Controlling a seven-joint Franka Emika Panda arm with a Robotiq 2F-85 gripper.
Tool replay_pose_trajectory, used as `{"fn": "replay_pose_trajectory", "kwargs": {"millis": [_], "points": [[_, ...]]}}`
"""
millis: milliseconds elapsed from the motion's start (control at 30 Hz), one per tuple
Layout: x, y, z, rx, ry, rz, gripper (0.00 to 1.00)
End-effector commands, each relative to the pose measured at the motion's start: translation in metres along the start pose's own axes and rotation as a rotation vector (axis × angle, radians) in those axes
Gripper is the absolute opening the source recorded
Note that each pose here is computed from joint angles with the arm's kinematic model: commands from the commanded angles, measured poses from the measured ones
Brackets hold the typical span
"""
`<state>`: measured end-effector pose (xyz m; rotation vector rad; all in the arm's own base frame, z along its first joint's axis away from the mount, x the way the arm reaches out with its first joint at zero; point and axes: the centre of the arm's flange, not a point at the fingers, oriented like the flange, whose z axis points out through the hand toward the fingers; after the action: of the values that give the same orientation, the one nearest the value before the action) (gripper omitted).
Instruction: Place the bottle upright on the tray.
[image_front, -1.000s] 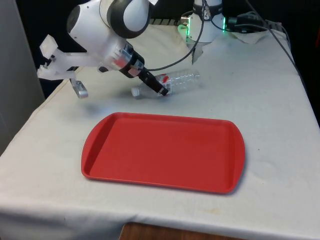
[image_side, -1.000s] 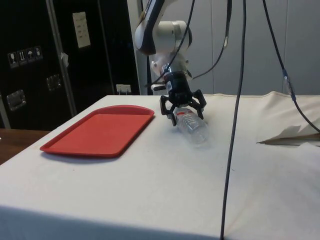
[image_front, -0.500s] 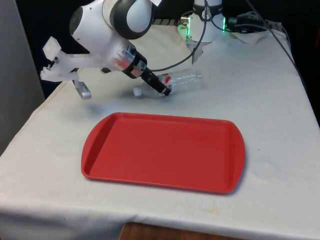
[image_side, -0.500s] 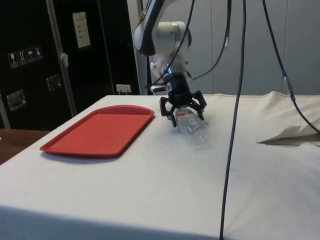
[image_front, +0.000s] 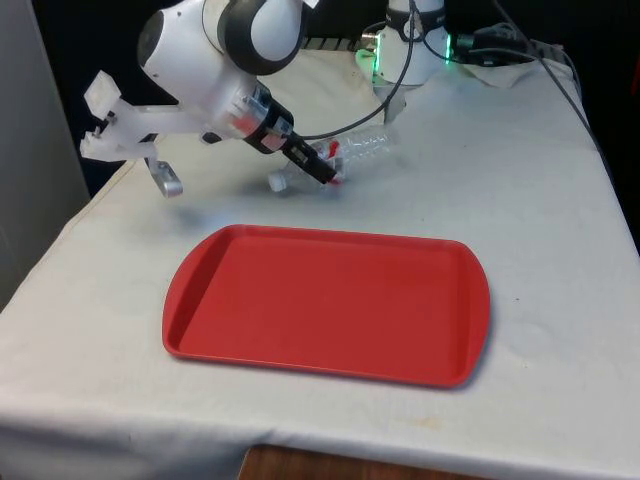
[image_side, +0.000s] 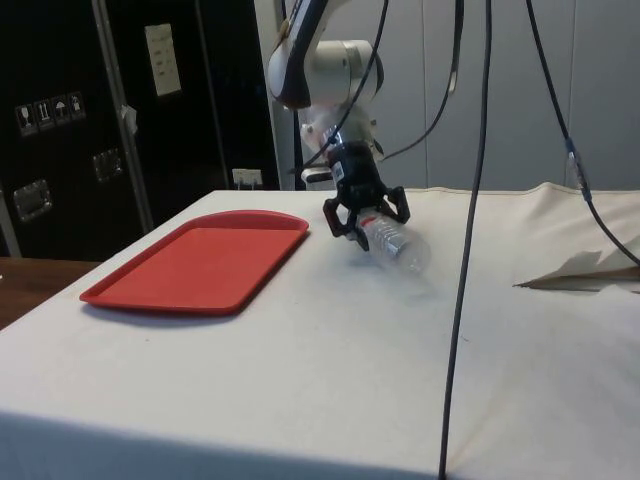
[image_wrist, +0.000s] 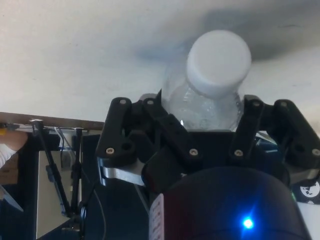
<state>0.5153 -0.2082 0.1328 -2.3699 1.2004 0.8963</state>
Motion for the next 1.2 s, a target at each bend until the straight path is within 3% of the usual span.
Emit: {"fn": "replay_pose_trajectory", "kwargs": {"millis": [0,133,467,733,767,1167], "points": [[0.001,-0.001,0.003,0.0,0.005,0.0,0.13],[0.001,-0.001,0.002,0.0,0.004,-0.001,0.0],[-0.002,0.0,-0.002,0.003,-0.002,0.001,0.0],[-0.016,-0.005,-0.017,0.002,0.016,0.021,0.0],[-0.012,-0.005,-0.014,0.005,0.009,0.014,0.0],[-0.038,-0.012,-0.037,-0.007,0.043,0.041,0.0]]}}
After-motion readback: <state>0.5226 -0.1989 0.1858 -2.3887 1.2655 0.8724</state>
